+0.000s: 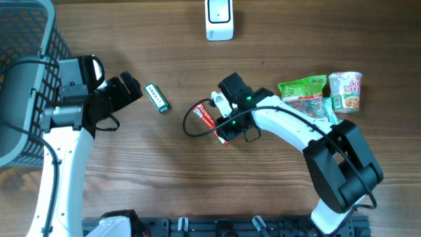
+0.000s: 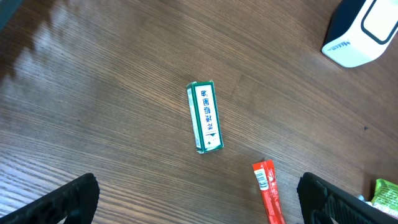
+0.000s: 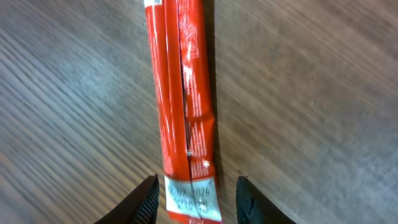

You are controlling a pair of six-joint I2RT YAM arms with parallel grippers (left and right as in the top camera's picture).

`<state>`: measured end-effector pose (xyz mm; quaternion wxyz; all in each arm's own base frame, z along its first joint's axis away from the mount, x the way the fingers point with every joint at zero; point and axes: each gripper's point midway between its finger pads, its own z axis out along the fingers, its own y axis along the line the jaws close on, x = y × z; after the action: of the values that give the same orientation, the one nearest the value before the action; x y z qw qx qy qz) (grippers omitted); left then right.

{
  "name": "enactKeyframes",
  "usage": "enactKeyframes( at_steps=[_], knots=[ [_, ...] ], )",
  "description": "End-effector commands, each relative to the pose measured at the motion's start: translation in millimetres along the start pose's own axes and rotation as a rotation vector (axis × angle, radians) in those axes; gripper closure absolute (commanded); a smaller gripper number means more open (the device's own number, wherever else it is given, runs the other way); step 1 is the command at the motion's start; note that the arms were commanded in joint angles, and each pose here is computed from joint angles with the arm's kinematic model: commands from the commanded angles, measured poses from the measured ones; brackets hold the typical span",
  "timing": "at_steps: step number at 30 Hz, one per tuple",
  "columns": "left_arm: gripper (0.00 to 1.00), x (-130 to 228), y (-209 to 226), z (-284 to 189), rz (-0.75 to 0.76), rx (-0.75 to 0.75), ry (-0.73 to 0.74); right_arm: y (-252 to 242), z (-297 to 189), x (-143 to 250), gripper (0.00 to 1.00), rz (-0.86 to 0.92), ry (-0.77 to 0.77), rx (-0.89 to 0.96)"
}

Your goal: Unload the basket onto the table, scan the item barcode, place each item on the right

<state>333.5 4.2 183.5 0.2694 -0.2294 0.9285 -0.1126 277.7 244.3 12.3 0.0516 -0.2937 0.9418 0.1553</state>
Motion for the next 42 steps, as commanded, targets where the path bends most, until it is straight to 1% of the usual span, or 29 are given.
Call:
enactKeyframes(
  at_steps=[1,6,11,14,17,20,24,28,32,34,35,37,42],
  knots=[
    [0.0,1,-2,1,0.011,0.008,0.007,6,-2,10,0.59,-0.016,0.033,-0.023],
    [0.0,1,-2,1,0.011,0.008,0.007,3,5,10,0.58,-0.039,0.041,-0.018],
    [0.0,1,-2,1,0.011,0.008,0.007,-6,9,1,0.55,-0.05,0.007,0.029],
    [0.0,1,-2,1,0.011,0.008,0.007,-7,9,0,0.59,-0.063,0.005,0.035],
    [0.0,1,-2,1,0.011,0.008,0.007,-6,9,0,0.6,-0.066,0.004,0.031],
    [0.0,1,-2,1,0.011,0.008,0.007,-5,9,-3,0.65,-0.068,-0.008,0.03],
    [0.0,1,-2,1,0.011,0.008,0.007,3,11,-6,0.66,-0.079,-0.02,0.027],
    [0.0,1,-2,1,0.011,0.008,0.007,4,13,-5,0.69,-0.103,-0.016,0.069],
    [0.0,1,-2,1,0.011,0.008,0.007,-7,15,-1,0.67,-0.103,-0.004,0.134],
    [0.0,1,-2,1,0.011,0.008,0.007,-5,14,-2,0.66,-0.103,-0.009,0.126],
    [0.0,1,-2,1,0.011,0.008,0.007,-3,12,-5,0.62,-0.104,-0.015,0.114],
    [0.0,1,-2,1,0.011,0.008,0.007,-1,9,-7,0.6,-0.109,-0.016,0.11],
    [0.0,1,-2,1,0.011,0.008,0.007,-2,8,-3,0.59,-0.104,0.003,0.117]
  ],
)
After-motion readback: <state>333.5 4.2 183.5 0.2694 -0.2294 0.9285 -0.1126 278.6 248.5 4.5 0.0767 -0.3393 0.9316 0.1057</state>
